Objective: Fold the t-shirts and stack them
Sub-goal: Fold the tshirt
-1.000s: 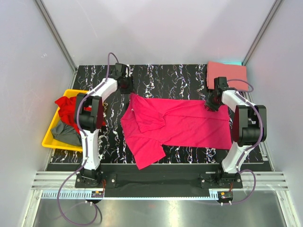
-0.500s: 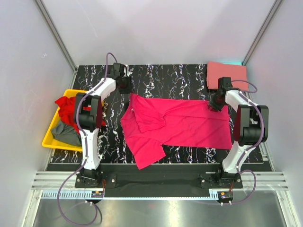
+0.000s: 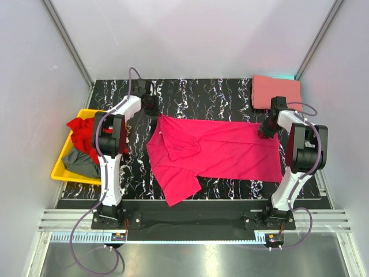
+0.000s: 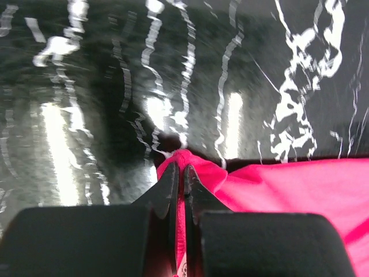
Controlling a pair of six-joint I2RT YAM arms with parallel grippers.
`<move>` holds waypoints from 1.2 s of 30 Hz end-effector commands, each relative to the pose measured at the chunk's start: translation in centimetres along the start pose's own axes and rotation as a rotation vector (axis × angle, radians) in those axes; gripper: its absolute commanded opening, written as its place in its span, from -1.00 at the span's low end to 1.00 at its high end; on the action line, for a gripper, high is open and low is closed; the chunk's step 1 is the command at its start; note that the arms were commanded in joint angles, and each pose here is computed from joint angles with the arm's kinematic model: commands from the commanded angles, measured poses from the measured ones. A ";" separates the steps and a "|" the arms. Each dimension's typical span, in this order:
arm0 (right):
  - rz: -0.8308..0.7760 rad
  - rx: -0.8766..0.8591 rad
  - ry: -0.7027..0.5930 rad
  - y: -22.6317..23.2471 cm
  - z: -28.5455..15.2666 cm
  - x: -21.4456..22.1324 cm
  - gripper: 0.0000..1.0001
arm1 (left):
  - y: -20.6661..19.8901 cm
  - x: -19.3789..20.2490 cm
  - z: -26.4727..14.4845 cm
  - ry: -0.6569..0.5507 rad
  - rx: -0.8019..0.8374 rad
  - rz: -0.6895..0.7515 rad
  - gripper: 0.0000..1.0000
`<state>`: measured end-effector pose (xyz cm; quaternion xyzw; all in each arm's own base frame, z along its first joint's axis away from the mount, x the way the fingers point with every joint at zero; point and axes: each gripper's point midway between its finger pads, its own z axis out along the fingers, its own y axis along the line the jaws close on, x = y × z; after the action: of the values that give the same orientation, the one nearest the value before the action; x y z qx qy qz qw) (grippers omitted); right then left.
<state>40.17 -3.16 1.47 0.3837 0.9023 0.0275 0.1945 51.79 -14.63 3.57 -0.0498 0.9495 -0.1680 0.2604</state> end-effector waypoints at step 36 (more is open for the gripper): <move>0.213 -0.080 0.014 -1.0 -9.7 -1.2 -0.33 | -4.7 0.8 -15.6 -0.152 -0.066 -0.065 -0.03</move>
<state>40.57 -4.99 11.13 0.4293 0.8634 0.0823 0.2519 47.83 -12.65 19.70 -0.1262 0.9080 -0.1555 0.3680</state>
